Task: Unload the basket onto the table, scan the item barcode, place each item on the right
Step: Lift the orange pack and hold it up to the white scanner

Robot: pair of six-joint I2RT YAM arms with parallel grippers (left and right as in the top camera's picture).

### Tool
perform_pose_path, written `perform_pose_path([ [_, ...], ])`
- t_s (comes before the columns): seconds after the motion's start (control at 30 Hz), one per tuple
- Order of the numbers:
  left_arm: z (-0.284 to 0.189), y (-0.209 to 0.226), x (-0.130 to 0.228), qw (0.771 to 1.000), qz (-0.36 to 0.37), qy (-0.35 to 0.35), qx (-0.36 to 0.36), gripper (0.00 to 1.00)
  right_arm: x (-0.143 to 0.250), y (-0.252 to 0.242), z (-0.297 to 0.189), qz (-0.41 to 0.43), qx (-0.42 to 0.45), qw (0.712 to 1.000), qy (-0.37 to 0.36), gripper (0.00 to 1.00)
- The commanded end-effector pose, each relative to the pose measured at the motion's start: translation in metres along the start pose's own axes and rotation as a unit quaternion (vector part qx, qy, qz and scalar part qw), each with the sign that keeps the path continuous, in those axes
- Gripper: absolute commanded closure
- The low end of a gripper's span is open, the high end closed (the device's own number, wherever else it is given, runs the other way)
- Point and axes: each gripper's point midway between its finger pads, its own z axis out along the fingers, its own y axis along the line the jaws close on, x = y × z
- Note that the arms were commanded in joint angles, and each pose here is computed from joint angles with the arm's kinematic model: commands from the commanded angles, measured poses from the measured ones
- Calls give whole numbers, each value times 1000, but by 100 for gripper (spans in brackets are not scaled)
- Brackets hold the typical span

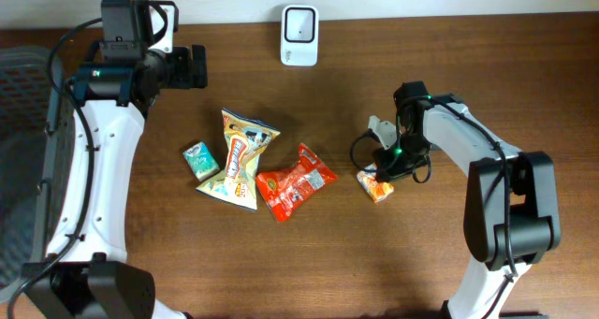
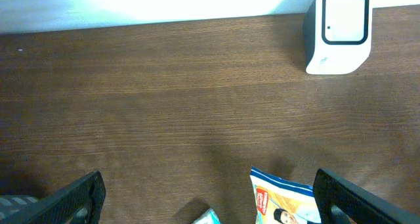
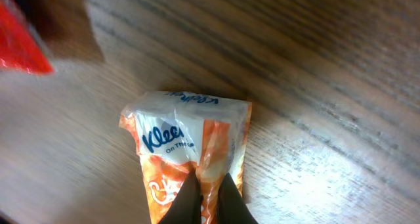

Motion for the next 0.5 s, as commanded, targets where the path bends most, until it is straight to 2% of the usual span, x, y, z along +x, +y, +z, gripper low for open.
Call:
perform_pose_path([
  [0.0, 2, 4, 0, 1000, 6, 1, -6, 1, -9, 13, -4, 96, -43, 994, -6, 96],
  [0.1, 2, 4, 0, 1000, 6, 1, -6, 1, -22, 28, -19, 124, -83, 988, -28, 96],
  [0.3, 2, 4, 0, 1000, 6, 1, -6, 1, -53, 61, -74, 81, -169, 975, -115, 96],
  [0.47, 2, 4, 0, 1000, 6, 1, -6, 1, -63, 81, -127, 4, -340, 917, -209, 96],
])
